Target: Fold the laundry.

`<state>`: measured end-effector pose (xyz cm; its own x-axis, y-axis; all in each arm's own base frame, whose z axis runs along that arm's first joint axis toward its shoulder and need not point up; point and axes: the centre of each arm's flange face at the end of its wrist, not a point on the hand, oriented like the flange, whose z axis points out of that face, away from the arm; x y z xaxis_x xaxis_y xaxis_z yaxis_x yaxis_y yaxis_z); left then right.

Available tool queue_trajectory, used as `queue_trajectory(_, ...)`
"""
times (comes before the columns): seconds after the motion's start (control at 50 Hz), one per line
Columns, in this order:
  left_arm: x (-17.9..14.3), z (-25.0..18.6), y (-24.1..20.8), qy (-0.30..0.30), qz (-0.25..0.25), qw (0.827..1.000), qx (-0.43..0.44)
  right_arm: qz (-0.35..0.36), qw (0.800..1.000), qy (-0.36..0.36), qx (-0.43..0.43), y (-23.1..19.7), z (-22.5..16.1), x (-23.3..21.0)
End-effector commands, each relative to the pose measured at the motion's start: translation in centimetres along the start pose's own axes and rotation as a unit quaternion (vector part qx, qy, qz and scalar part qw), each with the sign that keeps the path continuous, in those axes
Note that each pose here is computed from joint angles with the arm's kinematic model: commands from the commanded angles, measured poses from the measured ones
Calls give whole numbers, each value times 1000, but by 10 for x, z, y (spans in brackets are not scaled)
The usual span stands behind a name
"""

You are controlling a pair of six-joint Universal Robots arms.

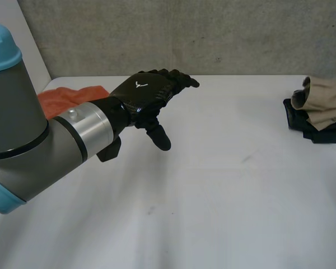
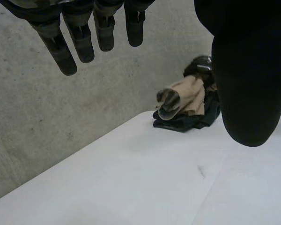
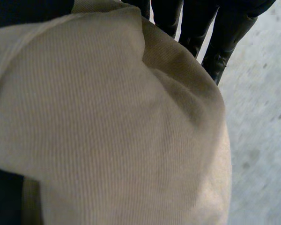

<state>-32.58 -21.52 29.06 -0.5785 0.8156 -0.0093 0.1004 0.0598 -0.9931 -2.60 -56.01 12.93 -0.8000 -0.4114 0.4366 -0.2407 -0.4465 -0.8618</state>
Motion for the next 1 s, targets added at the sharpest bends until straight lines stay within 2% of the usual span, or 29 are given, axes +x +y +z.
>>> queue_trajectory(0.02,0,0,0,0,-2,1000,1,38,998,-16,-36,17,-30,-3)
queue_trajectory(0.12,0,-1,-3,0,-20,1000,4,27,999,7,-42,-17,-40,25)
queue_trajectory(0.28,3,-4,-9,4,-25,1000,13,-15,994,89,-55,-83,-66,94)
queue_trajectory(0.42,7,-7,-12,9,-24,1000,15,-51,985,155,-60,-131,-73,125)
queue_trajectory(0.48,7,-8,-11,9,-24,1000,15,-82,972,207,-73,-156,-73,132)
queue_trajectory(0.6,11,-9,-12,13,-23,1000,16,-157,931,316,-89,-211,-65,130)
queue_trajectory(0.62,11,-9,-12,14,-23,1000,16,-164,921,343,-86,-227,-60,124)
queue_trajectory(0.66,11,-10,-13,14,-22,1000,17,-159,919,351,-79,-241,-52,109)
queue_trajectory(0.72,11,-10,-14,13,-22,1000,18,-132,934,328,-59,-262,-22,57)
queue_trajectory(0.8,10,-12,-17,11,-20,999,23,-89,962,256,-37,-288,6,-25)
queue_trajectory(0.82,10,-12,-17,10,-20,999,23,-72,971,224,-30,-297,11,-58)
queue_trajectory(0.86,8,-11,-18,5,-18,1000,25,-55,980,191,-27,-304,14,-91)
queue_trajectory(0.88,6,-11,-19,3,-16,999,28,-34,987,155,-28,-309,14,-127)
queue_trajectory(0.92,2,-10,-21,-4,-11,999,36,-15,992,119,-32,-311,11,-160)
queue_trajectory(0.94,-1,-10,-22,-7,-8,999,39,4,996,83,-41,-311,6,-194)
queue_trajectory(1.0,-20,-8,-23,-41,-1,998,53,27,997,32,-60,-307,-7,-238)
